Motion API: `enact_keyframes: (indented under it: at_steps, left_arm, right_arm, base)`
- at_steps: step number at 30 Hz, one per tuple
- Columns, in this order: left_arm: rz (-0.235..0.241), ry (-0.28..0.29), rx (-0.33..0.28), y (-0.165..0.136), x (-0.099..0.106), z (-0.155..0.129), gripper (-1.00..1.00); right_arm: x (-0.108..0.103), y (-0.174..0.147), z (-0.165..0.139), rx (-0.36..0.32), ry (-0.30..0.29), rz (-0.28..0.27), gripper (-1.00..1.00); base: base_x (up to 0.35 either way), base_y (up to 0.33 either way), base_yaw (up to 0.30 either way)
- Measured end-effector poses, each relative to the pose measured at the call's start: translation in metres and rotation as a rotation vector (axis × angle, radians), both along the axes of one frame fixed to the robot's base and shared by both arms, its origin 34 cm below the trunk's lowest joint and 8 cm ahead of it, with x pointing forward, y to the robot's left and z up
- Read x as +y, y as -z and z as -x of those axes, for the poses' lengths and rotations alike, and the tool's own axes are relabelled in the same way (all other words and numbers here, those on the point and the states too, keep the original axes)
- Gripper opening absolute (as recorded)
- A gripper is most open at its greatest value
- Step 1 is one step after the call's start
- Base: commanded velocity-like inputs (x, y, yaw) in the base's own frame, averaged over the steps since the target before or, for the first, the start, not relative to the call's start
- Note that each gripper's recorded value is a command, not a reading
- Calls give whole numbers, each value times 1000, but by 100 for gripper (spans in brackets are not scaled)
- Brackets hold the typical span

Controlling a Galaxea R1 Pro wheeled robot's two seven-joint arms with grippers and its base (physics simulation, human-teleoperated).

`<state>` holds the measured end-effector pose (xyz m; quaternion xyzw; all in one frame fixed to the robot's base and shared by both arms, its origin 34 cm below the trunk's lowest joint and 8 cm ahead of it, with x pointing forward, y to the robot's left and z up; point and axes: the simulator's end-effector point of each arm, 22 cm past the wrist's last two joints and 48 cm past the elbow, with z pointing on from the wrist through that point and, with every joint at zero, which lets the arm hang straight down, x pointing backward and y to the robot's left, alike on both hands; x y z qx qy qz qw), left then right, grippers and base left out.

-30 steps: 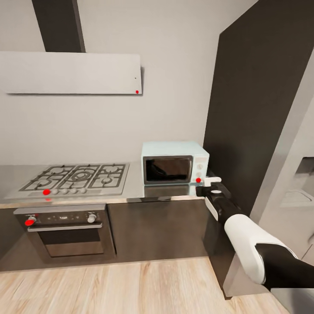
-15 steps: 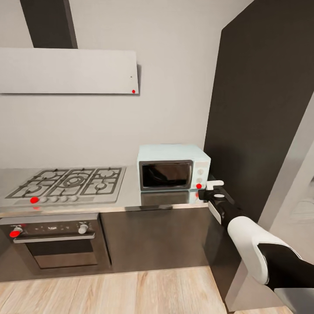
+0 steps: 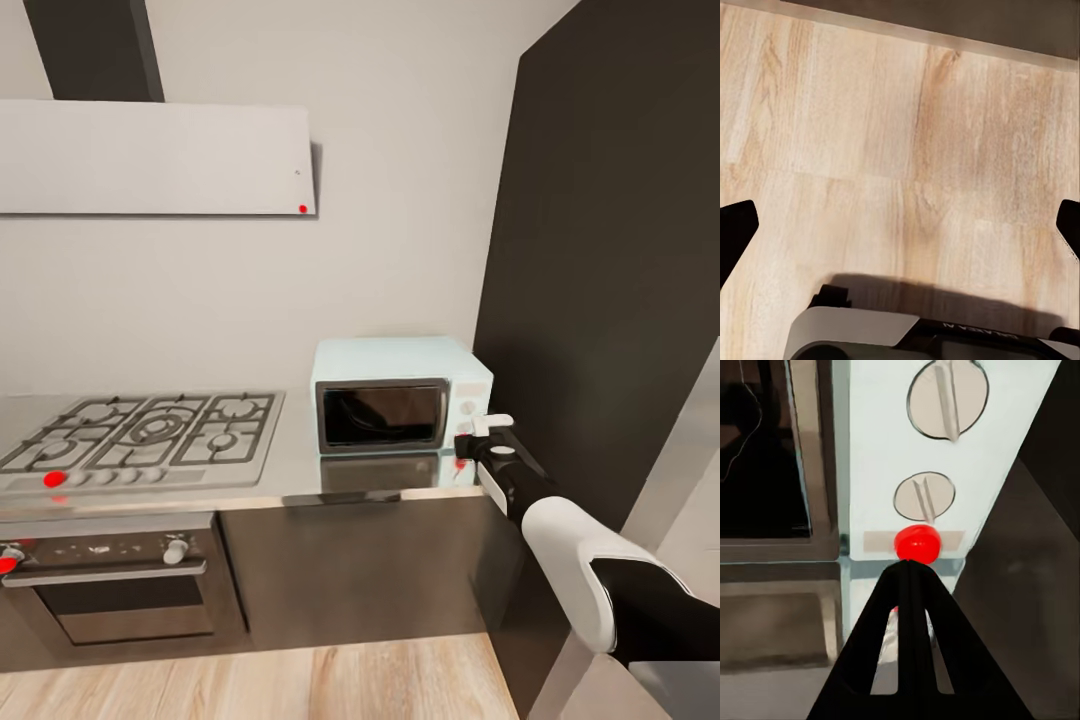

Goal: In the kitchen, take the popcorn bag from the countertop, put it into the microwave, and heat it until the popcorn is cooked so the cooked popcorn ends up inside the bag.

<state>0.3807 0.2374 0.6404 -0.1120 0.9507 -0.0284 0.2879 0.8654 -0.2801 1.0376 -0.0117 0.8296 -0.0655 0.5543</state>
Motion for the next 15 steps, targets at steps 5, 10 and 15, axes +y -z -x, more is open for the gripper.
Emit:
enact_keyframes:
  at_steps: [5,10,15]
  left_arm:
    - [0,-1,2,1,0,1,100]
    - [0,-2,2,1,0,1,100]
    - [1,-4,2,1,1,1,100]
  right_arm:
    - [0,2,0,-9,-2,0,-100]
    - [-1,11,4,3,-1,1,-100]
    - [-6,24,11,21,5,4,-100]
  base:
    - [78,0,0]
    - [5,0,0]
    - [0,0,0]
